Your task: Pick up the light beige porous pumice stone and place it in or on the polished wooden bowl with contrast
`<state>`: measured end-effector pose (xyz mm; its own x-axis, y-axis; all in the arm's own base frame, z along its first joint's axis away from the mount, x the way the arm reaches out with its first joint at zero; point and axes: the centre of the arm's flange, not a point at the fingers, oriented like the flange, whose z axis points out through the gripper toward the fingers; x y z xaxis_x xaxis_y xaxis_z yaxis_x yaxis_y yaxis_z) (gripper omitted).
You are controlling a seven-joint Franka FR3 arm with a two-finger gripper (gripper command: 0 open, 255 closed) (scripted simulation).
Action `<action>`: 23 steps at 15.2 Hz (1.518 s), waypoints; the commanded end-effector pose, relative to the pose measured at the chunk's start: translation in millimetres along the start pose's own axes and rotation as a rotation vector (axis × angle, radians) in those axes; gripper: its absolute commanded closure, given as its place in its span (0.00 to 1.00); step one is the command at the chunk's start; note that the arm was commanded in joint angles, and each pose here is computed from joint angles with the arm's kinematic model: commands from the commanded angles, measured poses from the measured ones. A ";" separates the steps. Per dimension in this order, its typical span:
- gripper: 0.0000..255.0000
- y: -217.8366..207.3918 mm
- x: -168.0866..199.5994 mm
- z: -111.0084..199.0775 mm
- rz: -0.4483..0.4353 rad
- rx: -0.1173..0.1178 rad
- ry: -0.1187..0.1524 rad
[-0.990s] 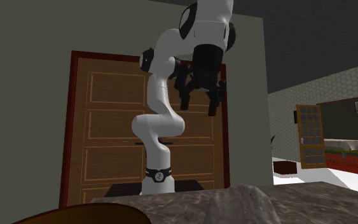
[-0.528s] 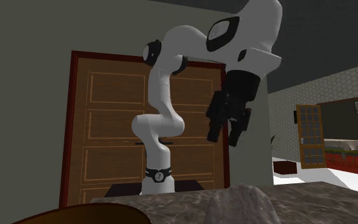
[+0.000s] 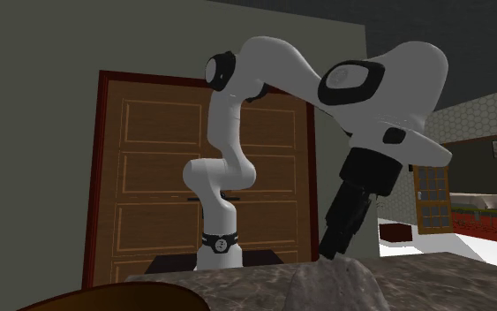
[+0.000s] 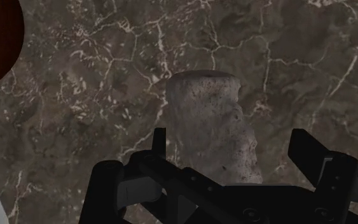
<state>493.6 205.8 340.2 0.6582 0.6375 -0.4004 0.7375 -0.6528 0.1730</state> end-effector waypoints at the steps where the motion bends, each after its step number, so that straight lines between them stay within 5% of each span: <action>1: 0.00 -1.7 2.0 10.1 -0.005 -0.003 -0.002; 5: 0.00 -1.6 2.0 34.2 -0.005 -0.003 -0.002; 13: 0.00 -1.6 2.0 34.2 -0.005 -0.003 -0.002; 14: 1.00 -1.6 2.0 34.2 -0.005 -0.003 -0.002; 23: 1.00 -1.6 2.0 34.2 -0.005 -0.003 -0.002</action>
<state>489.9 194.3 311.4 0.6563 0.6410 -0.3979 0.7405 -0.6483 0.1770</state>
